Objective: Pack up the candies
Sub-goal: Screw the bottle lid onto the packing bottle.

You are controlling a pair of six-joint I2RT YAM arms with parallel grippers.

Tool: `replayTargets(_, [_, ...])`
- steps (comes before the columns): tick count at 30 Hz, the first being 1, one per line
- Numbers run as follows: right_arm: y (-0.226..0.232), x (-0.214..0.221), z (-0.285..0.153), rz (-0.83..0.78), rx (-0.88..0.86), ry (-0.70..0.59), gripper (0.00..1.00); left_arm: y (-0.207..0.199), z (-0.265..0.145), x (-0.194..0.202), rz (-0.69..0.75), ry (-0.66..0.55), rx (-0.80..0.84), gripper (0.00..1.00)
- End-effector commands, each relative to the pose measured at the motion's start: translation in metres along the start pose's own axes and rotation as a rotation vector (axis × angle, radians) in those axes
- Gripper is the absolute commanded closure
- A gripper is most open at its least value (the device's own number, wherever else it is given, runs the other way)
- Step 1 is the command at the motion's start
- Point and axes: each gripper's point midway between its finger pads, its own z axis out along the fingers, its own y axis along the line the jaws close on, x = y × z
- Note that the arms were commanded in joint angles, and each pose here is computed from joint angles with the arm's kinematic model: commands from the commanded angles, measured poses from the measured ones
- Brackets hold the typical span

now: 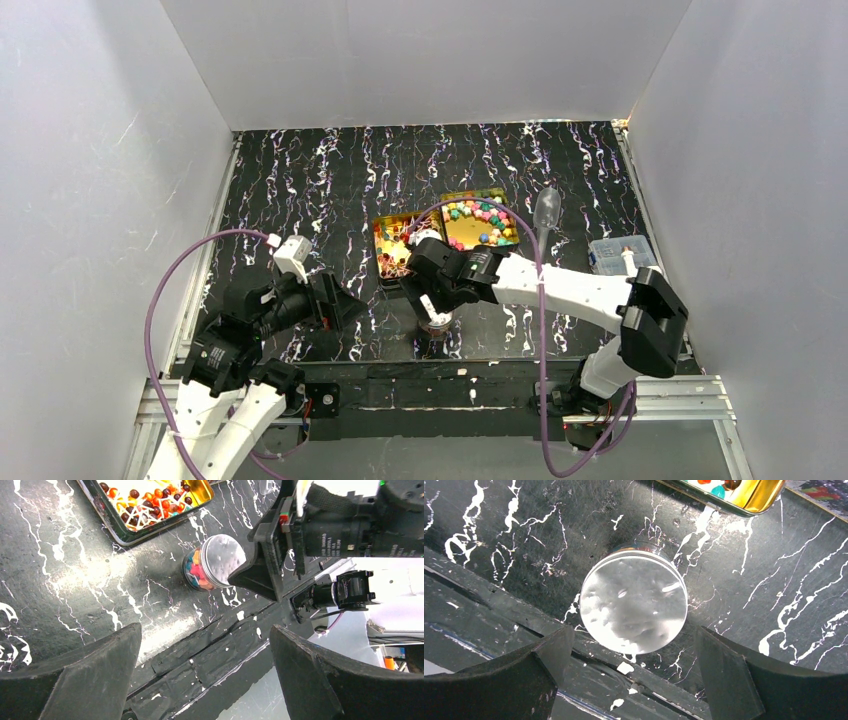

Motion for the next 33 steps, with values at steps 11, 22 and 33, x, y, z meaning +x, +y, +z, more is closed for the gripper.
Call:
replayTargets(11, [0.005, -0.015, -0.016, 0.022, -0.033, -0.074, 0.27, -0.002, 0.006, 0.006, -0.001, 0.042, 0.031, 0.01])
replayTargets(22, [0.006, -0.014, 0.004, -0.003, -0.003, -0.038, 0.26, -0.002, 0.006, 0.006, 0.0, 0.04, 0.03, 0.01])
replayTargets(33, [0.007, -0.011, 0.014, -0.014, 0.003, -0.014, 0.25, -0.002, 0.006, 0.006, 0.001, 0.038, 0.03, 0.01])
